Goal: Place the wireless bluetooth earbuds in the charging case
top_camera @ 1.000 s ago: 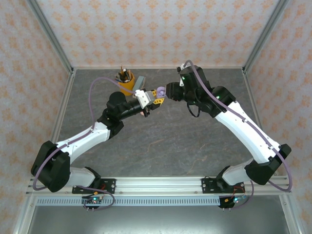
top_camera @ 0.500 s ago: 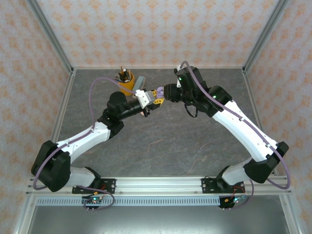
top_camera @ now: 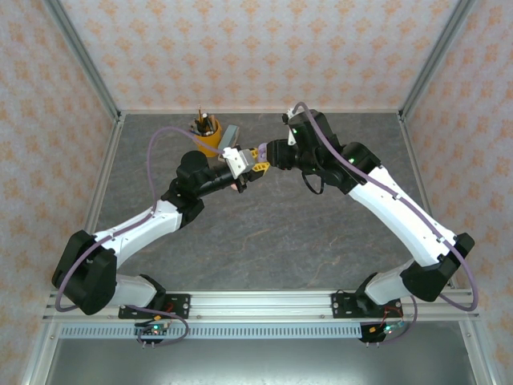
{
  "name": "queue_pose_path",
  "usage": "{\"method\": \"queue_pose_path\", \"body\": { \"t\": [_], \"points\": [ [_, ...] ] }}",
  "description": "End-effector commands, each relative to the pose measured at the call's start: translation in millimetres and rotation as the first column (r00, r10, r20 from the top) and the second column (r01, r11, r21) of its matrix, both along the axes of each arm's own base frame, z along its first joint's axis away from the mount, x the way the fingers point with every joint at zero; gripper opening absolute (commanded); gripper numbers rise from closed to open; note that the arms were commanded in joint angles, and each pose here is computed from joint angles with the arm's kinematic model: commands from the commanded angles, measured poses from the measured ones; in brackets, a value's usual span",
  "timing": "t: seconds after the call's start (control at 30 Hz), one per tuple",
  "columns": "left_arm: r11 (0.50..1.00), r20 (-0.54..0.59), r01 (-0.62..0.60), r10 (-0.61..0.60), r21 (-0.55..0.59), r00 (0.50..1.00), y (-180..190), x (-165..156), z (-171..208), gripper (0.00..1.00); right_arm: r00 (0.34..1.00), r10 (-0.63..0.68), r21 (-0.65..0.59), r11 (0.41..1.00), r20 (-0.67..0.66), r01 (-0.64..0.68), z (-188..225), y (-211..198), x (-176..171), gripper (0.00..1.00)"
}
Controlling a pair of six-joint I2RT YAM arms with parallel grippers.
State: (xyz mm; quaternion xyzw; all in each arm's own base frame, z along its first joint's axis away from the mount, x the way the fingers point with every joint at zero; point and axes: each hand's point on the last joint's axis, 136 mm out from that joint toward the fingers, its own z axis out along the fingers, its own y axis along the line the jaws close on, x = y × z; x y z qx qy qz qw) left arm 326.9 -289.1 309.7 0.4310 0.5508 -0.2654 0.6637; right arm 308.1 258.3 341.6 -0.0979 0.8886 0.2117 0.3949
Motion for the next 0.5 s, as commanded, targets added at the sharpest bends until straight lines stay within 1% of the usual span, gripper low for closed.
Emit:
{"method": "queue_pose_path", "body": {
  "t": [0.0,0.1,0.2,0.47],
  "points": [
    [0.999,0.050,-0.011,0.012,-0.035,0.999,0.9,0.5,16.1,0.00,0.997,-0.039,0.001,0.999,0.073,0.039,20.8,-16.7,-3.3,0.40],
    [0.999,0.052,-0.013,0.014,-0.033,0.999,1.8,-0.3,16.2,0.00,0.989,-0.074,0.040,0.997,0.126,0.069,43.8,-29.8,-3.9,0.40],
    [0.999,0.053,-0.012,0.014,-0.031,0.999,1.6,-0.7,15.7,0.00,0.986,-0.090,0.055,0.995,0.137,0.083,54.8,-32.6,2.2,0.40],
    [0.999,0.051,-0.011,0.013,-0.035,0.999,1.8,-1.0,17.3,0.00,0.994,-0.062,0.027,0.998,0.091,0.060,45.2,-0.2,35.9,0.39]
  ]
}}
